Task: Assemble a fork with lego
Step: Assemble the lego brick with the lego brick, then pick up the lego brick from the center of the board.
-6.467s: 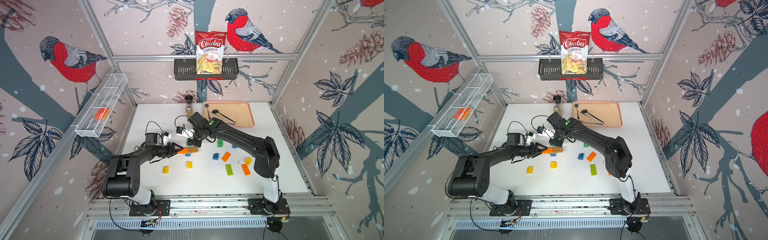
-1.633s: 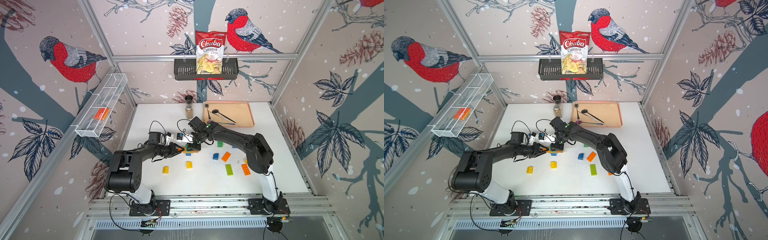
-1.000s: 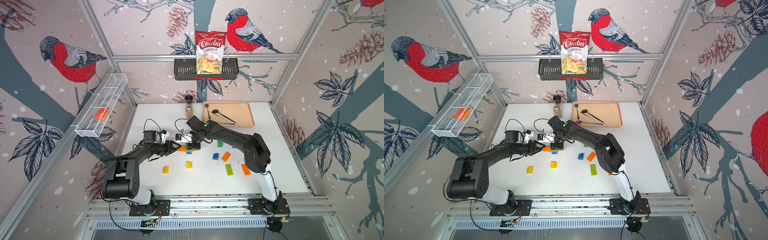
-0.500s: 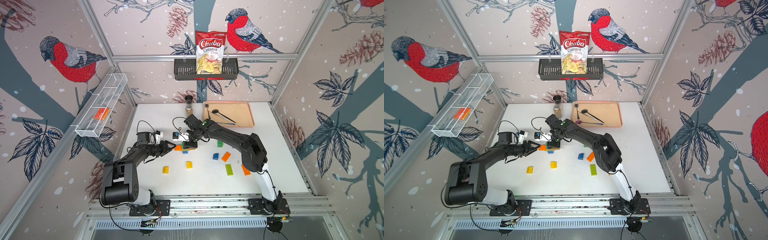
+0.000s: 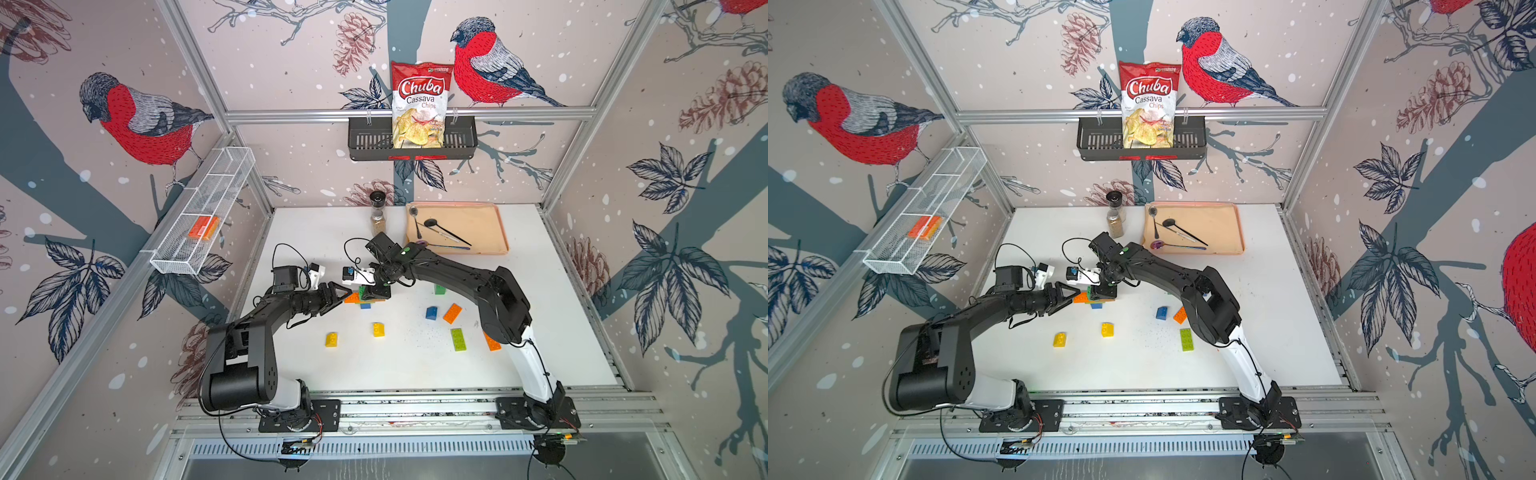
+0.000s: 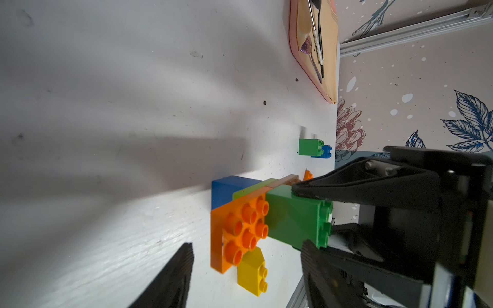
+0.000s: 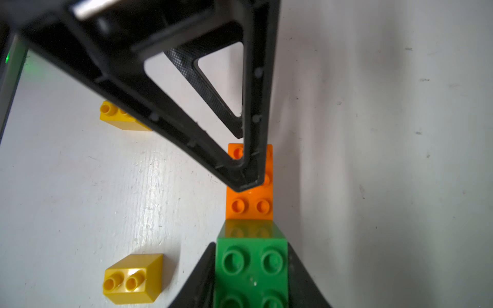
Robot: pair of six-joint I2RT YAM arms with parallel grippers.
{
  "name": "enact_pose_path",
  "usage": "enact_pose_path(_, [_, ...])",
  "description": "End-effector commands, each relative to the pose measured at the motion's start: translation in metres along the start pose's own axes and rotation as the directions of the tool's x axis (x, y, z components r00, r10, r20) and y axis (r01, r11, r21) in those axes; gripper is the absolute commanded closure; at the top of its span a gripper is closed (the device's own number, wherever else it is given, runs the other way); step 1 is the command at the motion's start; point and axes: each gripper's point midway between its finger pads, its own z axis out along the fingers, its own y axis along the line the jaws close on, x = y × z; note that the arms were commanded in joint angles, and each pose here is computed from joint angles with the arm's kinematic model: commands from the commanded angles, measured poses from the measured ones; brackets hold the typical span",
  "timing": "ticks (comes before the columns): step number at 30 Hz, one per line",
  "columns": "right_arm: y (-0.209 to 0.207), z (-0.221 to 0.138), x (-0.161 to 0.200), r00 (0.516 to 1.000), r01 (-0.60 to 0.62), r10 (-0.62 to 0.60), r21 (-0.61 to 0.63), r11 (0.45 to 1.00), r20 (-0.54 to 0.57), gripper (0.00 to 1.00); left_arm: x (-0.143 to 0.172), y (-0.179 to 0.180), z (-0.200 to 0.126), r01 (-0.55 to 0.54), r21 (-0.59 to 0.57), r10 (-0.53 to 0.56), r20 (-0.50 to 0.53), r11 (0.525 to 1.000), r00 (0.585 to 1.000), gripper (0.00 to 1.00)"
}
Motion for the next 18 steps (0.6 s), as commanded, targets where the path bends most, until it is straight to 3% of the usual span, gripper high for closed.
enact_pose_path(1, [-0.001,-0.009,-0.009,1.000,-0.004,0.003,0.010,1.000,0.025,0.53,-0.002,-0.002,0.000,-0.017,0.024,0.017,0.004,1.000,1.000,0.33])
enact_pose_path(11, [-0.009,-0.029,-0.013,0.999,-0.009,0.006,0.074,0.997,0.047,0.47,0.001,0.000,0.008,-0.006,0.028,0.006,-0.026,1.000,1.000,0.31])
enact_pose_path(18, [0.000,-0.067,-0.015,0.996,-0.012,-0.001,0.141,0.990,0.092,0.49,-0.001,0.001,0.021,-0.003,0.021,0.005,-0.057,1.000,0.998,0.39])
